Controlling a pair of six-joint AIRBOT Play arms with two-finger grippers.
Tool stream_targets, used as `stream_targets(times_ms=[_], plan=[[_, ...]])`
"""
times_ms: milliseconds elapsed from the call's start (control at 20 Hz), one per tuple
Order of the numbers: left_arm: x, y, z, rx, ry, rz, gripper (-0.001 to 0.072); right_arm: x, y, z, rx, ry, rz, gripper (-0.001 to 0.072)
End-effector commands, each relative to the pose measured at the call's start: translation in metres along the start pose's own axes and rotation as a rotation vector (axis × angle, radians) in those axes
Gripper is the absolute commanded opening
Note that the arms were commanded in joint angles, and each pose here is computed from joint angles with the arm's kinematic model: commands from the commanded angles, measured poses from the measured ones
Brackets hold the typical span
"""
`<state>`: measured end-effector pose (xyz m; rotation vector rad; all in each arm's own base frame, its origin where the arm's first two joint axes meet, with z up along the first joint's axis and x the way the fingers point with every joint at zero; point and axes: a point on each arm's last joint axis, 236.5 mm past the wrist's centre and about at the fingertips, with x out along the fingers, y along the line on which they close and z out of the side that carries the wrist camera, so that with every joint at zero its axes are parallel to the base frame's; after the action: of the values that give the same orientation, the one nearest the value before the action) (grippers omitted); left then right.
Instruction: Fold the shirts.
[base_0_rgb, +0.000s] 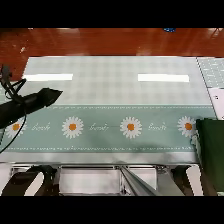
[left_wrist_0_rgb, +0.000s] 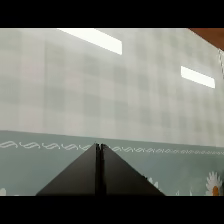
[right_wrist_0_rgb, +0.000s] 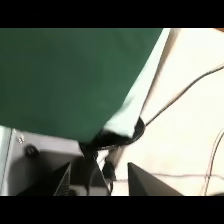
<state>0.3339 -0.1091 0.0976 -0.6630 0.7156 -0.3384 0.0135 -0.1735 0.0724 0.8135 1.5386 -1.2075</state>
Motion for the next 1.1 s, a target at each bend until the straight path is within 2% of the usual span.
stream_targets(times_ms=[0,50,100,200,300,350,500,550,650,800,1050], plan=[[0.014,-0.004,0.034,0.021,-0.034,-0.003,0.0018,-0.023,0.052,0.04,-0.014,-0.078,0.223,0.0346],[0.014,-0.018,0.054,0.06,-0.049,-0.022,0.0018,-0.049,0.095,0.06,-0.064,-0.137,0.405,0.015],[0.012,-0.035,0.072,0.108,-0.056,-0.048,0.0018,-0.088,0.145,0.074,-0.2,-0.228,0.608,0.0025],[0.004,-0.075,0.104,0.227,-0.036,-0.101,0.0017,-0.185,0.24,0.076,-0.452,-0.427,0.946,0.0022],[-0.005,-0.102,0.125,0.338,0.003,-0.087,0.0017,-0.253,0.318,0.037,-0.678,-0.541,1.108,0.0022],[-0.006,-0.107,0.133,0.397,0.017,-0.039,0.0017,-0.271,0.353,0.006,-0.808,-0.575,1.137,0.0022],[0.003,-0.092,0.118,0.505,0.115,0.096,0.0017,-0.265,0.436,-0.094,-1.12,-0.6,1.103,0.0022],[0.009,-0.081,0.112,0.528,0.139,0.134,0.0017,-0.242,0.453,-0.114,-1.202,-0.582,1.035,0.0022],[0.022,-0.046,0.107,0.478,0.185,0.24,0.0017,-0.175,0.468,-0.123,-1.32,-0.522,0.773,0.0022],[0.035,0.002,0.081,0.434,0.345,0.364,0.0017,-0.123,0.462,-0.103,-1.325,-0.485,0.505,0.0022],[0.047,0.015,0.059,0.377,0.443,0.379,0.0018,-0.121,0.46,-0.101,-1.324,-0.478,0.492,0.0022]])
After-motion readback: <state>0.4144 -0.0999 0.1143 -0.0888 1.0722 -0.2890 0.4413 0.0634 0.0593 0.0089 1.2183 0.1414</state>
